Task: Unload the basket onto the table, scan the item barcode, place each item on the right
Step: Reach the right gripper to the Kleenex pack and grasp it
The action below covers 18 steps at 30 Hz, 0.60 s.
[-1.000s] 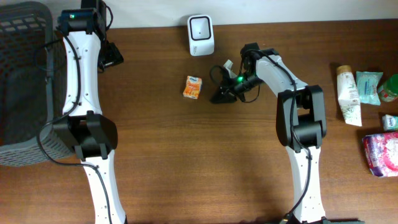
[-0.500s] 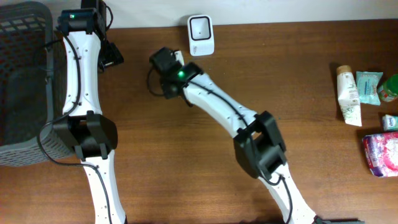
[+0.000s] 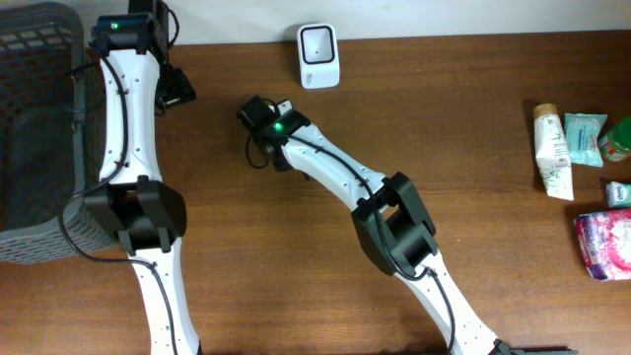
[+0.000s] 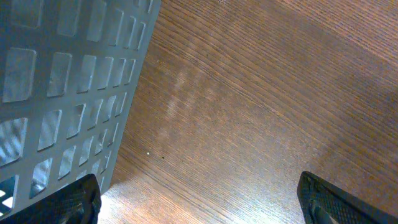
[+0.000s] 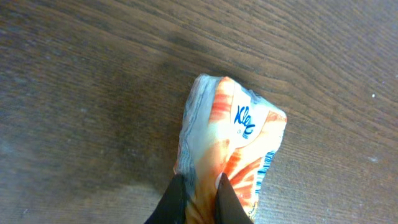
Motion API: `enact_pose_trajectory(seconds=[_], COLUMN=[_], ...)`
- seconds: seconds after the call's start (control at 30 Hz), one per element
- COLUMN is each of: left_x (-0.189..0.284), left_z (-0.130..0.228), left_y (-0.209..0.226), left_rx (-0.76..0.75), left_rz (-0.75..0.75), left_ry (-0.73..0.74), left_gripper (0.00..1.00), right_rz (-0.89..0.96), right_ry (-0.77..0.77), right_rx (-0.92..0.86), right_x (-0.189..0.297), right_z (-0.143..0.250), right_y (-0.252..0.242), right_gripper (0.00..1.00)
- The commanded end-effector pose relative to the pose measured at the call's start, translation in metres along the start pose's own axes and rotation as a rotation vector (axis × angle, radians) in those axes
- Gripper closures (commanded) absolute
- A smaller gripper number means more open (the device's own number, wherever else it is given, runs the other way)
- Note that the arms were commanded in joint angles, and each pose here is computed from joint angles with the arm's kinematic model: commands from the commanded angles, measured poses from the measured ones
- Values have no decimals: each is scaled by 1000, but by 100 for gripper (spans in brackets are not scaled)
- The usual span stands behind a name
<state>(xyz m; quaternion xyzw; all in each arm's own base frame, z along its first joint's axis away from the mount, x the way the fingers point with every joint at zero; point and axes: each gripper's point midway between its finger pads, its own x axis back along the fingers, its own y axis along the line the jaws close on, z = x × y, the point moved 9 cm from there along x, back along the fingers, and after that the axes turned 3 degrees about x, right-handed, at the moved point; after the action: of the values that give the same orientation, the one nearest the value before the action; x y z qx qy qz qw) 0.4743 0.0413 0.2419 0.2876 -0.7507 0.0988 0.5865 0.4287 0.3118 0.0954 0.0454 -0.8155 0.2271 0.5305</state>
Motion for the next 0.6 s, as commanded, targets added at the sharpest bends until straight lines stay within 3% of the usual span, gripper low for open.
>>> enact_pose_trajectory(seconds=[0.0,0.07,0.1,0.13,0.27,0.43,0.57], left_x=[3,3,3,3,3,3,3], left_z=[-2,-2,-2,-2,-2,-2,-2], left_y=[5,5,5,5,5,5,5], left_rx=[26,26,26,26,26,26,26], left_rz=[10,10,10,10,10,10,10], left_ry=[-1,-1,-1,-1,-1,-1,-1], left_gripper=[1,1,1,1,1,1,1], right_rz=[-206,-419,-676,-822,-1212,-1411,-1128], right_ry=[38,52,56,74,161,278,355], right_rx=[-79,-135,-142,-174,-251,-428,-535], right_x=[17,39,54,56,27,-40,-67], right_z=[-21,-34,-42,-42,-24,22,45], right_y=[-25,-46,-65,-77,-108,-122,-172], right_gripper=[96,96,96,96,96,96,69])
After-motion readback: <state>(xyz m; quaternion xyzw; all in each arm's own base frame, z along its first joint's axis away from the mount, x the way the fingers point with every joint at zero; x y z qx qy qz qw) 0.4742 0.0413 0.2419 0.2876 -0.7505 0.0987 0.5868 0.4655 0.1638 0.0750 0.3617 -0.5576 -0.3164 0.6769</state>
